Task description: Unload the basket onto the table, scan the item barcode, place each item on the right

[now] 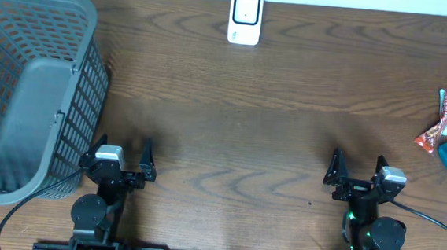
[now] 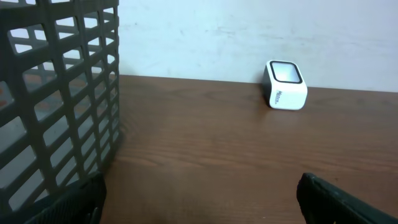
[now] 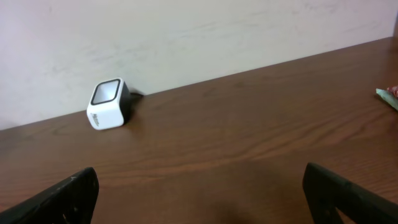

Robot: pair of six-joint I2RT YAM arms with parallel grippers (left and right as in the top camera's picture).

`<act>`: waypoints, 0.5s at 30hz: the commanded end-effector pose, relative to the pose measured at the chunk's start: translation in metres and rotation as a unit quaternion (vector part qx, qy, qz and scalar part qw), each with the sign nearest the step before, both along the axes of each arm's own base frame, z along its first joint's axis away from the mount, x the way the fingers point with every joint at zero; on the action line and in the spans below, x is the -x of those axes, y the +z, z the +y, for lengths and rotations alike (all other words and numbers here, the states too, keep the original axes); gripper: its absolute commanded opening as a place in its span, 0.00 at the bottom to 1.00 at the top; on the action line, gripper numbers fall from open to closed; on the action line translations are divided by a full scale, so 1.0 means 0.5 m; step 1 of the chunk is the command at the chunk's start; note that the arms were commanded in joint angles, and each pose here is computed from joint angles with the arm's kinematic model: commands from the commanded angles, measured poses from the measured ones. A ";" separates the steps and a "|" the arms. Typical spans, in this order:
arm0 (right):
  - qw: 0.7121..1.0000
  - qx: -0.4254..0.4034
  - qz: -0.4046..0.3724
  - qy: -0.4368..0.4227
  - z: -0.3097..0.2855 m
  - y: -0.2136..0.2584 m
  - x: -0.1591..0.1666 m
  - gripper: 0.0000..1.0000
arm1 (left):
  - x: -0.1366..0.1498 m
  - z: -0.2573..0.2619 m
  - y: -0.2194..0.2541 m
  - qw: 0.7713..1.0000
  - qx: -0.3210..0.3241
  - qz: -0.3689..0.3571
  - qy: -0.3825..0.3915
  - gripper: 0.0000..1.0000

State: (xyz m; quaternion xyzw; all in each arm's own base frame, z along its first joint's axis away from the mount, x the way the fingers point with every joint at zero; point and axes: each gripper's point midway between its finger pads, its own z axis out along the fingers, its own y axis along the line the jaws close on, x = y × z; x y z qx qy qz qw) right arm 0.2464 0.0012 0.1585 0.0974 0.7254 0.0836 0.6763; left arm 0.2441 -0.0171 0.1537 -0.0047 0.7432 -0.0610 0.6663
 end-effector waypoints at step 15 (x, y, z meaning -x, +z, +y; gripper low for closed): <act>0.997 0.080 0.000 -0.009 -0.011 0.000 0.000 0.99 | 0.001 -0.002 -0.031 1.000 -0.006 0.021 -0.002 0.98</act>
